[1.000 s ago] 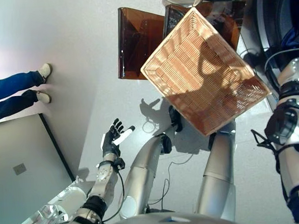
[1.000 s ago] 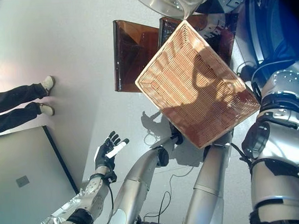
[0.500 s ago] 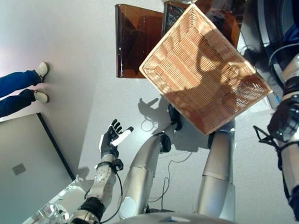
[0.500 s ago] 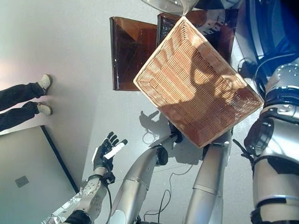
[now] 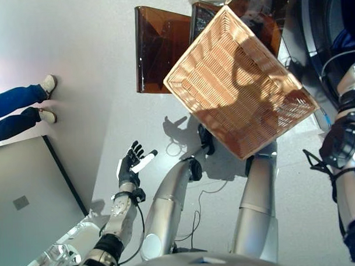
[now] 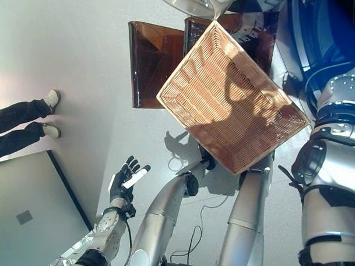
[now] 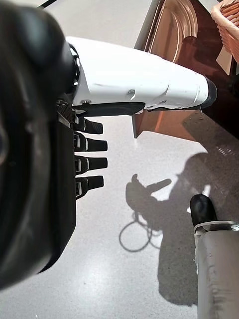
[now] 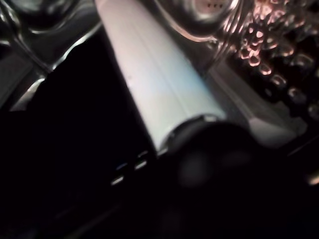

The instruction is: Pick up the clothes and place them into the washing machine

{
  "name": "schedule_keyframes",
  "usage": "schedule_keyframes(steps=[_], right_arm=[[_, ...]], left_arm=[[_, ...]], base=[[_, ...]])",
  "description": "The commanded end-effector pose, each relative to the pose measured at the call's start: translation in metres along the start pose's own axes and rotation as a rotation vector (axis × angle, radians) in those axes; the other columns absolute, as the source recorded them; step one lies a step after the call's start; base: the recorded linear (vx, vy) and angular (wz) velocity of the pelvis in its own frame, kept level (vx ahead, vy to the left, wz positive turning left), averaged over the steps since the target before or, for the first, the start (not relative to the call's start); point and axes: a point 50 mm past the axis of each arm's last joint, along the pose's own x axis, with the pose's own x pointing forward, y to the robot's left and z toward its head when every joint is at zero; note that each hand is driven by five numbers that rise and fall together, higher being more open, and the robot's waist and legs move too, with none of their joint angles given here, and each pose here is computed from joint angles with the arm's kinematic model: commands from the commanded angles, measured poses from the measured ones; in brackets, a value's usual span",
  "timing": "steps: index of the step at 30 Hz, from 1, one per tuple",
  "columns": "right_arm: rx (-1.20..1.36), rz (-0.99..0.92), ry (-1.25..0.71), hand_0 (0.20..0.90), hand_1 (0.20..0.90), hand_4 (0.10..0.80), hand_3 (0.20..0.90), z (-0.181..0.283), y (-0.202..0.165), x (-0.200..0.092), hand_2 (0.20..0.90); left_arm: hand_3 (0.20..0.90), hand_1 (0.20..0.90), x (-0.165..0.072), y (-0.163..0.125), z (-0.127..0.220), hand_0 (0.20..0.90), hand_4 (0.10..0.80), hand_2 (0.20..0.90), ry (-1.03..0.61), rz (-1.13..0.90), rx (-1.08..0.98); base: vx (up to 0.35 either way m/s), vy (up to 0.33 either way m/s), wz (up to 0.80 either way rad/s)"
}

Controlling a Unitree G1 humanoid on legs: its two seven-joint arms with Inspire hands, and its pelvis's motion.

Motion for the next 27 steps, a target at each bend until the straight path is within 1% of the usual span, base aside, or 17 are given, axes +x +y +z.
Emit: schedule_keyframes(steps=[1,5,6,10,11,13,14,15,16,18,19,24,27], right_arm=[[-0.148,0.253,-0.155,0.900,0.900,0.800,0.900,0.033,0.049,0.002,0.900],[-0.244,0.240,-0.181,0.900,0.900,0.800,0.900,0.035,0.051,0.004,0.900],[-0.306,0.231,-0.201,0.900,0.900,0.800,0.900,0.037,0.051,0.006,0.900],[-0.377,0.212,-0.229,0.900,0.900,0.800,0.900,0.036,0.055,0.005,0.900],[-0.481,0.206,-0.256,0.900,0.900,0.800,0.900,0.037,0.054,0.006,0.900],[-0.523,0.190,-0.267,0.900,0.900,0.800,0.900,0.036,0.054,0.006,0.900],[-0.676,0.142,-0.327,0.900,0.900,0.800,0.900,0.039,0.052,0.010,0.900],[-0.785,0.140,-0.356,0.900,0.900,0.800,0.900,0.038,0.053,0.010,0.900],[-0.789,0.140,-0.358,0.900,0.900,0.800,0.900,0.038,0.054,0.010,0.900],[-0.965,0.177,-0.417,0.900,0.900,0.800,0.900,0.030,0.057,0.005,0.900],[-1.153,0.188,-0.536,0.900,0.900,0.800,0.900,0.030,0.058,0.003,0.900],[-1.270,0.137,-0.635,0.900,0.900,0.800,0.900,0.030,0.058,0.002,0.900],[-1.397,0.132,-0.740,0.900,0.900,0.800,0.900,0.028,0.059,-0.001,0.900]], left_arm=[[0.900,0.900,-0.015,0.050,0.000,0.900,0.800,0.900,-0.018,0.156,0.038],[0.900,0.900,-0.016,0.051,0.000,0.900,0.800,0.900,-0.021,0.157,0.042],[0.900,0.900,-0.017,0.053,0.001,0.900,0.800,0.900,-0.022,0.159,0.051],[0.900,0.900,-0.017,0.053,0.001,0.900,0.800,0.900,-0.025,0.159,0.061],[0.900,0.900,-0.018,0.054,0.002,0.900,0.800,0.900,-0.027,0.159,0.069],[0.900,0.900,-0.019,0.054,0.002,0.900,0.800,0.900,-0.028,0.160,0.070],[0.900,0.900,-0.019,0.055,0.005,0.900,0.800,0.900,-0.043,0.153,0.088],[0.900,0.900,-0.019,0.056,0.007,0.900,0.800,0.900,-0.050,0.153,0.093],[0.900,0.900,-0.019,0.055,0.007,0.900,0.800,0.900,-0.050,0.152,0.091],[0.900,0.900,-0.019,0.054,0.012,0.900,0.800,0.900,-0.077,0.149,0.092],[0.900,0.900,-0.018,0.055,0.018,0.900,0.800,0.900,-0.100,0.151,0.100],[0.900,0.900,-0.015,0.053,0.020,0.900,0.800,0.900,-0.113,0.175,0.084],[0.900,0.900,-0.013,0.050,0.019,0.900,0.800,0.900,-0.112,0.184,0.066]], base=[[0.000,0.000,0.00],[0.000,0.000,0.00],[0.000,0.000,0.00],[0.000,0.000,0.00],[0.000,0.000,0.00],[0.000,0.000,0.00],[0.000,0.000,0.00],[0.000,0.000,0.00],[0.000,0.000,0.00],[-0.011,0.001,-0.02],[-0.019,-0.001,-0.03],[0.000,0.000,0.00],[0.000,0.000,0.00]])
